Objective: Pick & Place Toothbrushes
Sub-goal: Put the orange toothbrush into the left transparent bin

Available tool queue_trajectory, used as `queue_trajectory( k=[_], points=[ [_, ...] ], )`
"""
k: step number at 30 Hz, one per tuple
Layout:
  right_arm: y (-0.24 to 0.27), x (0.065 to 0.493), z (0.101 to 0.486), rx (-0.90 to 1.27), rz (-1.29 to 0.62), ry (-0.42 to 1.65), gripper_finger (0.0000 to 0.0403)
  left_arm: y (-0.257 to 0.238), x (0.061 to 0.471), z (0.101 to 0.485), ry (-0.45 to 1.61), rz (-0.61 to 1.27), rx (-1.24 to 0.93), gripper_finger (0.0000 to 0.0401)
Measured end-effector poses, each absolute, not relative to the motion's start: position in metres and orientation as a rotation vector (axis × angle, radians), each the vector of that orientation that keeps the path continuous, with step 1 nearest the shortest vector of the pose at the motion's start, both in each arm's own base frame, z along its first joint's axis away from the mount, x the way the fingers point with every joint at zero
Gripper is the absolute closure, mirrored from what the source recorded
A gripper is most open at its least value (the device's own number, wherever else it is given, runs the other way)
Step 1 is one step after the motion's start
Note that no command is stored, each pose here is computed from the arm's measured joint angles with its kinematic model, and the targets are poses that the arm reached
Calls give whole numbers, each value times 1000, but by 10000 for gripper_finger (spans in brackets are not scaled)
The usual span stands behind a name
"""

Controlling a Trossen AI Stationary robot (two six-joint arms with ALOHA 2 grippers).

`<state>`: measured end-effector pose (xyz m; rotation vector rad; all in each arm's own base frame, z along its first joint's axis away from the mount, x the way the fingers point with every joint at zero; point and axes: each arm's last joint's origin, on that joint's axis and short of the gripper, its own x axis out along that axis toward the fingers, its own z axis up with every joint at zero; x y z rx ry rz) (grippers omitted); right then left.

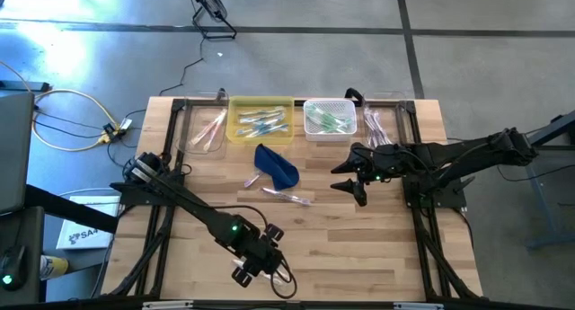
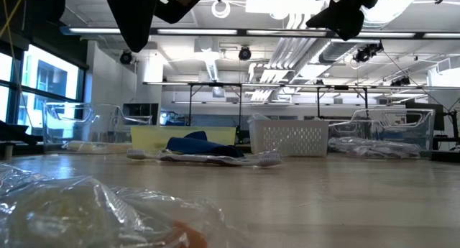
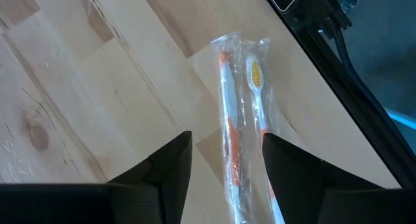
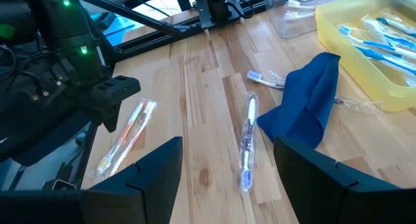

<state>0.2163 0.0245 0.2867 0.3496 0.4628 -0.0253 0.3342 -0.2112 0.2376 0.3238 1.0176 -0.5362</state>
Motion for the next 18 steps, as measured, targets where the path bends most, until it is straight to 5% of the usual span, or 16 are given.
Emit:
queue_trajectory(
  k=[18],
  points=[
    [25,216,287,342,-24,463,169,-211,334,238,1019,-535,324,217]
  ],
)
